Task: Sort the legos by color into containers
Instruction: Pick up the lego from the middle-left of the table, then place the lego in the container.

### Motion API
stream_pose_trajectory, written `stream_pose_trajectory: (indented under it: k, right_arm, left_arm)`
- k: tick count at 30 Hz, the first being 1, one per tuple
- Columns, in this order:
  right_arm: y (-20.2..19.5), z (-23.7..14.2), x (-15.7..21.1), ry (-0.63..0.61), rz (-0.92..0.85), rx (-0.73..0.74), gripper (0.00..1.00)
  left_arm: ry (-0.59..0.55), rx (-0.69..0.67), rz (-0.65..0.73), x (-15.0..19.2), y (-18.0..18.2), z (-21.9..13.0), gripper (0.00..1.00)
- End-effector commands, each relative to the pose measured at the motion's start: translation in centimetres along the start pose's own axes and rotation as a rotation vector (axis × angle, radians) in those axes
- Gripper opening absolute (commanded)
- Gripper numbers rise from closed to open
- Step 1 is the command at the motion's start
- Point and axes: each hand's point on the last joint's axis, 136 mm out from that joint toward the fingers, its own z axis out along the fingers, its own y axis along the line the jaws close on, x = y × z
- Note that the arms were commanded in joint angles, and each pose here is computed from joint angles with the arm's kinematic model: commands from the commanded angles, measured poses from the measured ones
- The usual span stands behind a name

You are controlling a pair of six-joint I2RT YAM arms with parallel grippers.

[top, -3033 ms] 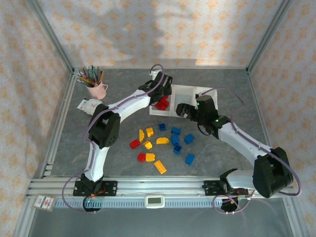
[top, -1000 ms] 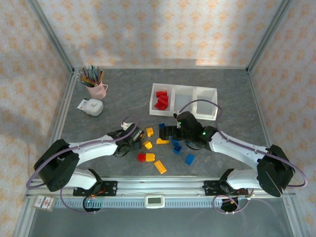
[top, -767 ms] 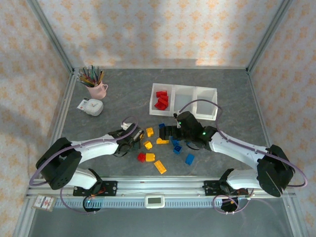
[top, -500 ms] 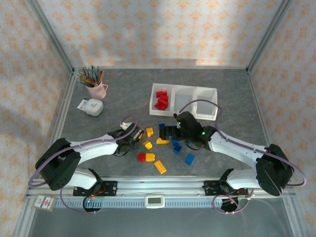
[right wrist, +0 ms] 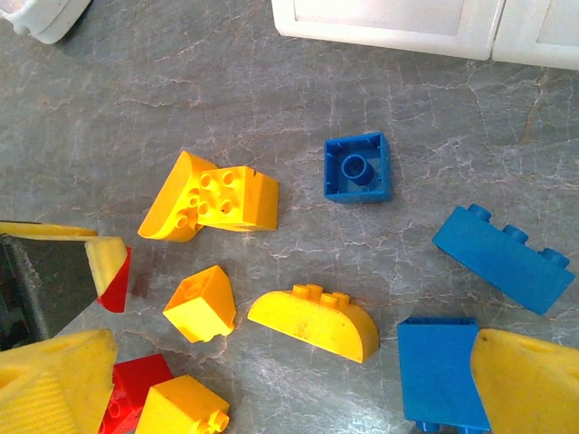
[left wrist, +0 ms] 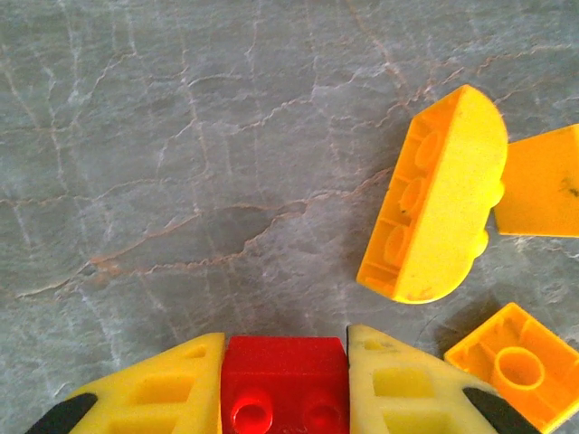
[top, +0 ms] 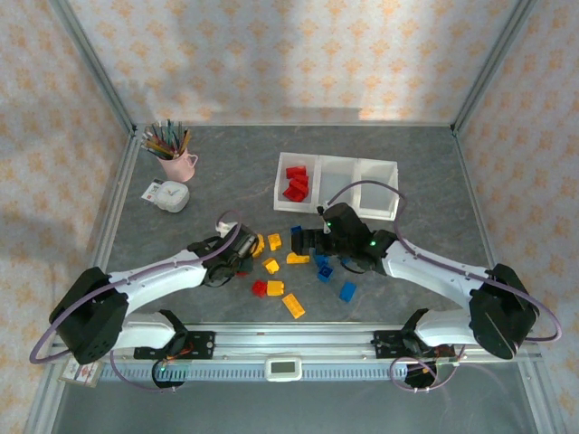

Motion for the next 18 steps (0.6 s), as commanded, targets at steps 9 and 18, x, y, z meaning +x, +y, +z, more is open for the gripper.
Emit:
stream_pose_trajectory:
  k: [9,18]
  right_arm:
    - [-1.8,-3.3,-5.6,-0.150,0.071,-0.020,1.00]
    - [-6.5,-4.7,-9.7,-0.255,0.170,0.070,1.00]
  left_arm:
    - [-0.248,0.158,-0.043,-9.8,-5.9,-7.5,0.28]
    - [-0.395,0.137,-0.003,-20.3,-14.7,-5.3,0.28]
